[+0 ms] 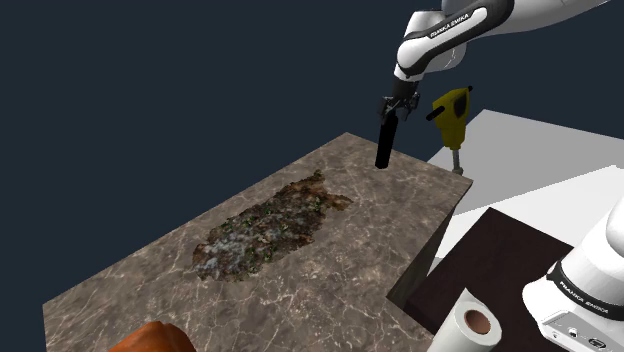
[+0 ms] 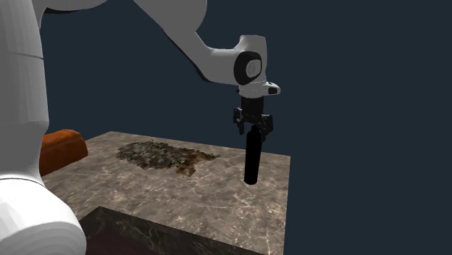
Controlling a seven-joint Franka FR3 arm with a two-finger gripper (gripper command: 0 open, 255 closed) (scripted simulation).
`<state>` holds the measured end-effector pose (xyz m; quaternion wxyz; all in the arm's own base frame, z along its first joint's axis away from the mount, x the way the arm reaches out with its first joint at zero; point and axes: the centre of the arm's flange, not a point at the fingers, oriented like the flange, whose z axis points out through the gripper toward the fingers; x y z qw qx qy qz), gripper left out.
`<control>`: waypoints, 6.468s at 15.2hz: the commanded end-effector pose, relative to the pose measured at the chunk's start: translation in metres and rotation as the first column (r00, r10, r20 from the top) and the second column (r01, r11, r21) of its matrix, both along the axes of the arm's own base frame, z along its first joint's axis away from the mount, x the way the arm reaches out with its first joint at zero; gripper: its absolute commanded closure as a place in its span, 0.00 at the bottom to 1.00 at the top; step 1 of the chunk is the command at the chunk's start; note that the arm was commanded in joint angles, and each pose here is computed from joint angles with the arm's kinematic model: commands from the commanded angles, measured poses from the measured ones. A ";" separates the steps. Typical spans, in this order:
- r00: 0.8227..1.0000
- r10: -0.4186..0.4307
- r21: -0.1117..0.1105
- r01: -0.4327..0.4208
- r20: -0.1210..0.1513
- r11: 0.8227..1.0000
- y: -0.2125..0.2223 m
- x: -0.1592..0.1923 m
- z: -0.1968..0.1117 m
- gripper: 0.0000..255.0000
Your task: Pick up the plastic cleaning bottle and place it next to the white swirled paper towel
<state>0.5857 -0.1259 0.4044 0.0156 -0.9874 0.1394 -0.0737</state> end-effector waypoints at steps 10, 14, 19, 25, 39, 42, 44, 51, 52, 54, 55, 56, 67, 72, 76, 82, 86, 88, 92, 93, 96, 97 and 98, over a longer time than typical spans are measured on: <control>1.000 0.000 0.000 0.000 0.000 1.000 0.000 0.000 0.000 1.00; 1.000 0.000 0.000 0.000 0.000 1.000 0.000 0.000 0.016 1.00; 1.000 0.000 0.000 0.000 0.000 1.000 0.000 0.000 0.042 1.00; 1.000 0.000 0.000 0.000 0.000 1.000 0.000 0.000 0.074 1.00; 1.000 0.000 0.000 0.000 0.000 1.000 0.000 0.000 0.148 1.00; 1.000 0.000 0.000 0.000 0.000 1.000 0.000 0.000 0.164 1.00; 1.000 0.000 0.000 0.000 0.000 1.000 0.000 0.000 0.174 1.00; 1.000 0.000 0.000 0.000 0.000 1.000 0.000 0.000 0.211 1.00; 1.000 0.000 0.000 0.000 0.000 1.000 0.000 0.000 0.216 1.00; 1.000 0.000 0.000 0.000 0.000 1.000 0.000 0.000 0.227 1.00; 1.000 0.000 0.000 0.000 0.000 1.000 0.000 0.000 0.232 1.00; 1.000 0.000 0.000 0.000 0.000 1.000 0.000 0.000 0.238 1.00; 1.000 0.000 0.000 0.000 0.000 1.000 0.000 0.000 0.296 1.00; 1.000 0.000 0.000 0.000 0.000 1.000 0.000 0.000 0.319 1.00; 1.000 0.000 0.000 0.000 0.000 1.000 0.040 -0.034 0.320 1.00; 1.000 0.000 0.000 0.000 0.000 1.000 0.100 -0.086 0.320 1.00; 1.000 0.000 0.000 0.000 0.000 1.000 0.141 -0.120 0.320 1.00; 1.000 0.000 0.000 0.000 0.000 1.000 0.161 -0.137 0.320 1.00; 1.000 0.000 0.000 0.000 0.000 1.000 0.201 -0.171 0.320 1.00; 1.000 0.000 0.000 0.000 0.000 1.000 0.211 -0.180 0.320 1.00; 1.000 0.000 0.000 0.000 0.000 1.000 0.241 -0.205 0.320 1.00; 1.000 0.000 0.000 0.000 0.000 1.000 0.251 -0.214 0.320 1.00; 1.000 0.000 0.000 0.000 0.000 1.000 0.261 -0.222 0.320 1.00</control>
